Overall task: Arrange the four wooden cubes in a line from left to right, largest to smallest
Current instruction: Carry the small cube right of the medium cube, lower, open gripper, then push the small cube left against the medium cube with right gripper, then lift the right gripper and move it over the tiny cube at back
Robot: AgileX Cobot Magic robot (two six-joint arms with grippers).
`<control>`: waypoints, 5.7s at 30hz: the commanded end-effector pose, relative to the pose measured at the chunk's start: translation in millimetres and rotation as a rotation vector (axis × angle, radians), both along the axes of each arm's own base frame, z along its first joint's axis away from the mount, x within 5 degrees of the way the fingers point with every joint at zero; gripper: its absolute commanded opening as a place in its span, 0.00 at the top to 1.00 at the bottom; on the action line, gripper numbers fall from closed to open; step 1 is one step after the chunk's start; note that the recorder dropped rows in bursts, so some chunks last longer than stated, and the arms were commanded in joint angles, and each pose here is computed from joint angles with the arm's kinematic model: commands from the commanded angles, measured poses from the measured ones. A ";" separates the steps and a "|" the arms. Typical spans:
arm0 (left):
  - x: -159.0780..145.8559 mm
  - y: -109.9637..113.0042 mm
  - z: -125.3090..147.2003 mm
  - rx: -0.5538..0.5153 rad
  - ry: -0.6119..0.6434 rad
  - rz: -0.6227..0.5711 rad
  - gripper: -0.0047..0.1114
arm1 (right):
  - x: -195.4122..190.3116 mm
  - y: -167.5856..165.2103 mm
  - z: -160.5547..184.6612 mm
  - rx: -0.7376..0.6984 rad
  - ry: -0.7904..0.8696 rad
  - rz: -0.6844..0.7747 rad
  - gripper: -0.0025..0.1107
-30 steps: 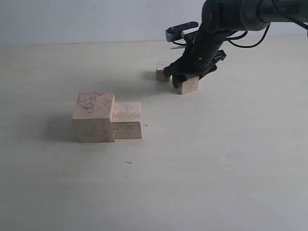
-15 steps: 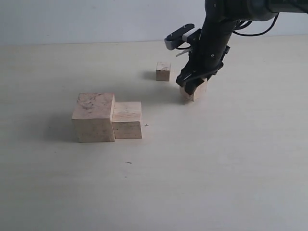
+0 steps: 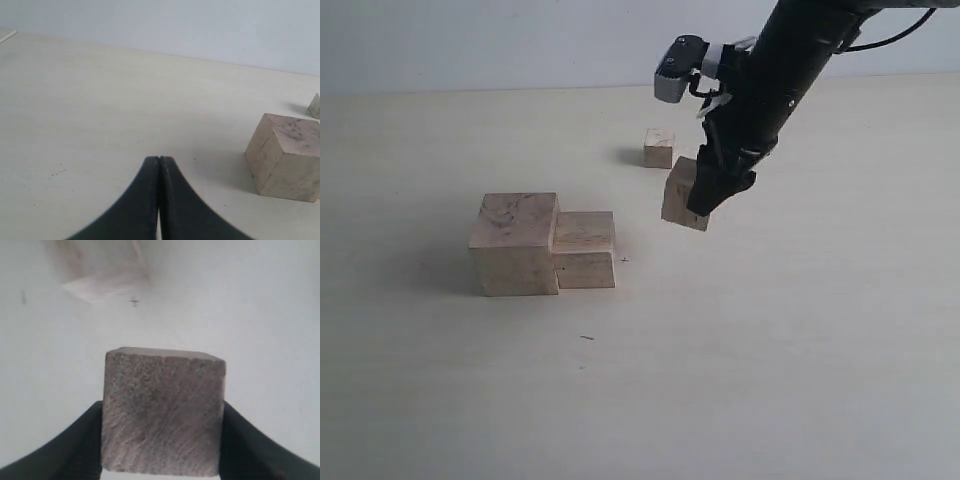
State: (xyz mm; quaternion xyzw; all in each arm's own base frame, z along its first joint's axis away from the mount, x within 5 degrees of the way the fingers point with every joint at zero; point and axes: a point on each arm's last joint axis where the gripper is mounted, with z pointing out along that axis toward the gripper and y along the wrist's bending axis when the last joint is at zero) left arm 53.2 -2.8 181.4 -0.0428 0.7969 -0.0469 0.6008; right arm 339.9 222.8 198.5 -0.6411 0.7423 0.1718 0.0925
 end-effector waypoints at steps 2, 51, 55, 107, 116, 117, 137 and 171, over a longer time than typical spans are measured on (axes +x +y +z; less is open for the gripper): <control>0.0 -0.2 -0.5 -0.002 -0.006 -0.002 0.96 | -16.9 2.3 -12.3 0.153 -0.062 0.268 0.98; 0.0 -0.2 -0.5 -0.002 -0.006 -0.002 0.96 | -18.8 42.1 -70.2 0.079 -0.184 0.222 0.38; 0.0 -0.2 -0.5 -0.002 -0.006 -0.002 0.96 | -18.7 40.0 -50.0 0.081 -0.213 0.174 0.38; 0.0 -0.2 -0.5 -0.002 -0.006 -0.002 0.96 | -7.6 29.2 -71.0 -0.075 -0.166 -0.155 0.42; 0.0 -0.2 -0.5 -0.002 -0.006 -0.002 0.96 | -5.7 23.8 -48.7 -0.091 -0.226 -0.208 0.50; 0.0 -0.2 -0.5 -0.002 -0.006 -0.002 0.96 | -4.1 23.8 -44.1 -0.079 -0.250 -0.224 0.51; 0.0 -0.2 -0.5 -0.002 -0.006 -0.002 0.96 | 31.8 42.2 9.7 0.432 -0.299 -0.922 0.53; 0.0 -0.2 -0.5 -0.002 -0.006 -0.002 0.96 | 95.4 73.1 -53.7 0.184 -0.102 -1.268 0.31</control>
